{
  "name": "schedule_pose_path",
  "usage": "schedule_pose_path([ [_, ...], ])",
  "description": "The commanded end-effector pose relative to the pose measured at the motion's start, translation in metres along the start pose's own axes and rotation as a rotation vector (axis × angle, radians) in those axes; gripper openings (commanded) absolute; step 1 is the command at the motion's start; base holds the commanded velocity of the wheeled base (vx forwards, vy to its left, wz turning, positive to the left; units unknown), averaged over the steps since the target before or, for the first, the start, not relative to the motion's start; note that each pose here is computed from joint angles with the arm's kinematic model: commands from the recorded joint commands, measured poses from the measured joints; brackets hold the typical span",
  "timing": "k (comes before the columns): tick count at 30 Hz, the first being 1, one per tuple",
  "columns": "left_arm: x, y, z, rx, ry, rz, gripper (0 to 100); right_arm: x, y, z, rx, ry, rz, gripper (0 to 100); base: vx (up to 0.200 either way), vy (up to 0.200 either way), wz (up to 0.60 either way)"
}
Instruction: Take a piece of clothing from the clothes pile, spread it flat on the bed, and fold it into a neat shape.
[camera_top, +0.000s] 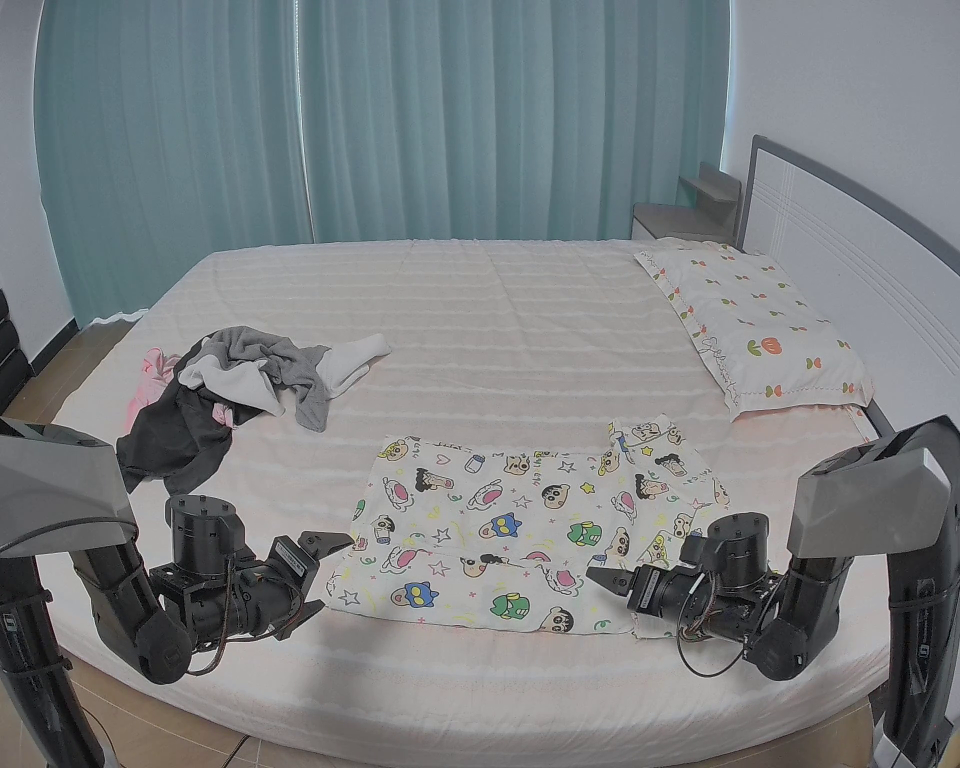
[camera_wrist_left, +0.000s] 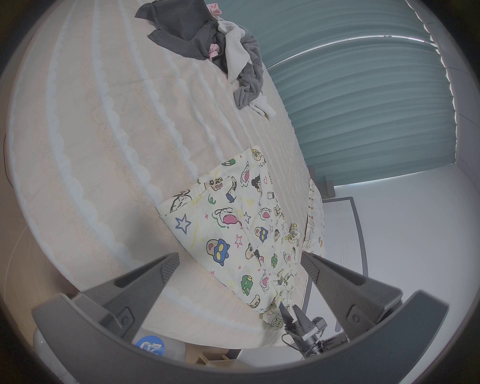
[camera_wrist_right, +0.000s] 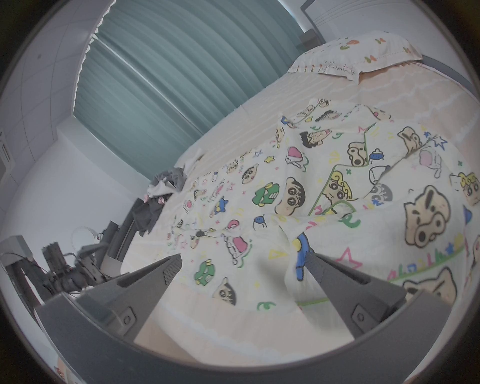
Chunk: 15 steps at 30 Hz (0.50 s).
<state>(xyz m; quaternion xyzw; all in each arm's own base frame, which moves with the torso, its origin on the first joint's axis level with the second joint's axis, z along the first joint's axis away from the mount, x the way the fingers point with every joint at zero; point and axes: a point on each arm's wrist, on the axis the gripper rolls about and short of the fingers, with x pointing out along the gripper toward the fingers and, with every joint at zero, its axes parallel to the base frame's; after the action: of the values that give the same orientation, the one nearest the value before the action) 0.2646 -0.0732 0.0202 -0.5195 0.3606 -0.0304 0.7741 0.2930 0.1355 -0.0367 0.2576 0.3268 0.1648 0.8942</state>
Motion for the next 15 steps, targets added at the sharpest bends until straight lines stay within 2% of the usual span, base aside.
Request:
schedule_pose_path([
  [1,0.000,0.000,0.000,-0.001,0.000,0.000,100,0.019,-0.018,-0.004,-0.002,0.016,-0.038,100,0.000,0.000,0.00],
  [8,-0.001,0.000,0.000,-0.001,-0.003,0.001,100,0.023,-0.023,-0.005,-0.050,0.001,-0.034,100,0.000,0.000,0.00],
  [13,-0.003,-0.002,0.000,0.000,-0.006,-0.006,100,-0.006,-0.007,0.012,-0.002,-0.130,0.056,100,0.000,0.000,0.00],
  [15,-0.006,-0.005,0.001,0.002,-0.014,-0.022,100,-0.016,-0.005,0.013,0.022,-0.129,0.053,100,0.000,0.000,0.00],
])
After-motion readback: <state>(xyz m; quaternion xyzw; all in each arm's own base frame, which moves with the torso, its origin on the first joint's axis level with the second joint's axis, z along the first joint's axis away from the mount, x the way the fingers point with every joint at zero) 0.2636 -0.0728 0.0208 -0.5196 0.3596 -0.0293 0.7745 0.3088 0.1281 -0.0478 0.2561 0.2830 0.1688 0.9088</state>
